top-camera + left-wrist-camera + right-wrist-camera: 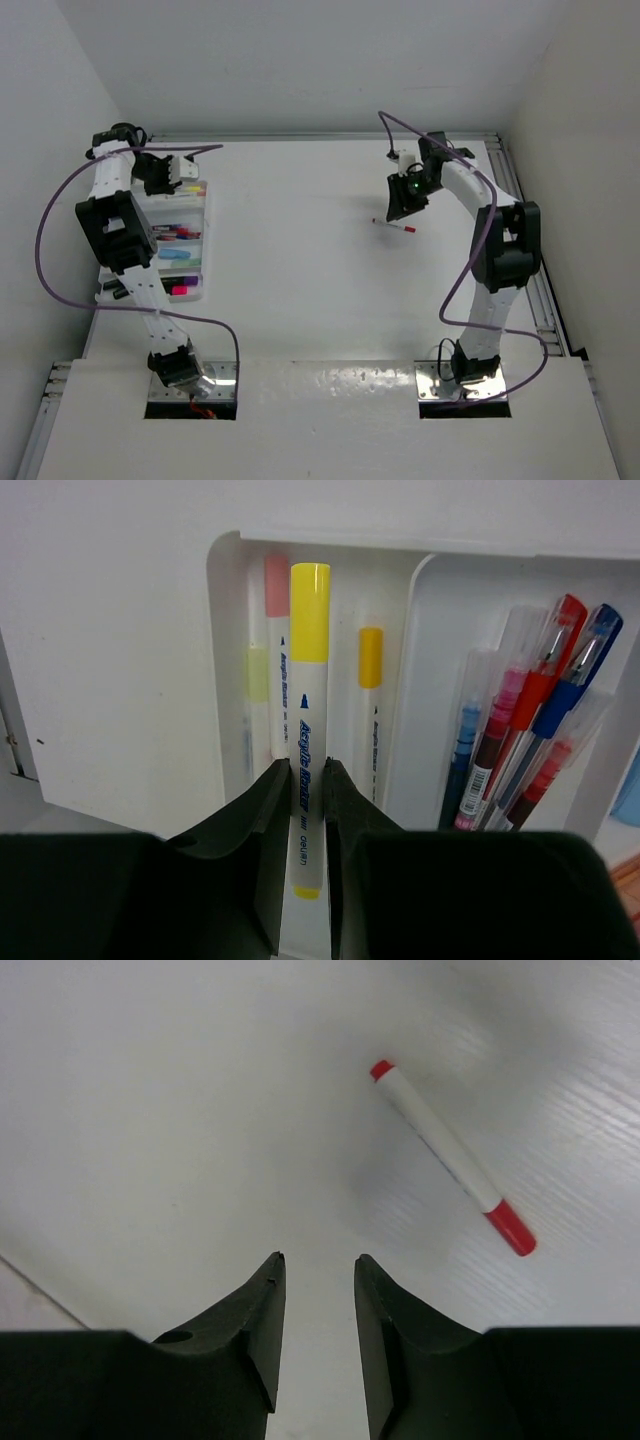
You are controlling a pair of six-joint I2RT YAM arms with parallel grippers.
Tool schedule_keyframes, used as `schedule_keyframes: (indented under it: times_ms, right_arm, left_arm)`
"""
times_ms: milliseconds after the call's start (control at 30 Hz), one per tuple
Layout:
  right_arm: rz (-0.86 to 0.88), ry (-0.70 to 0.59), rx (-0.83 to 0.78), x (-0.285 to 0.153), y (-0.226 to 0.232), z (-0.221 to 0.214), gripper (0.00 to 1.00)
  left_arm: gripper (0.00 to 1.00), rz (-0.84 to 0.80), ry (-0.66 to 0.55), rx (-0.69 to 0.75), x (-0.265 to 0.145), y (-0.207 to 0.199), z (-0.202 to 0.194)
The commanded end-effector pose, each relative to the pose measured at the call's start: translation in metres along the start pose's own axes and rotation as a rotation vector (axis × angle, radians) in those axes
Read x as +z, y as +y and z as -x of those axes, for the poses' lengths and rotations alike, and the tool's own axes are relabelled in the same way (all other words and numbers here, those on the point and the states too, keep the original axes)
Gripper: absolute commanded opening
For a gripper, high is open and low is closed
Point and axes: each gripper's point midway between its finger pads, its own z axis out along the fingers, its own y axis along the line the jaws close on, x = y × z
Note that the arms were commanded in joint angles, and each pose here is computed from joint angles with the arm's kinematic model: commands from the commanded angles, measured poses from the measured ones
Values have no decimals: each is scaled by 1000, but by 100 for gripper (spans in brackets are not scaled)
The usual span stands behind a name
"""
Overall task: Sort the stationery into containers
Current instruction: Place the stationery into the container, then grab a piece of stationery with the right arm
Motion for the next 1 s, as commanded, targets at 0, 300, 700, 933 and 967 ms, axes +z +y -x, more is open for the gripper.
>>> schedule_keyframes:
  times_ms: [0,300,700,933,967]
  right_arm:
    - [-74,22,-161,3,-20,-1,34]
    - [-175,126,-458,17,-49,-19,35]
    - [-260,127,-633,41,-81,-9,40]
    - [-229,165,-660,51,-86,-15,39]
    - [-215,179,-661,52,-85,-17,37]
  left_arm:
    - [6,7,31,31,7,3,-15]
    - [42,78,41,-15,12,17,-20]
    - [47,95,-24,-25,-9,4,7]
    - [47,83,-68,-34,-10,-6,19]
    - [47,87,-72,-30,-12,-5,21]
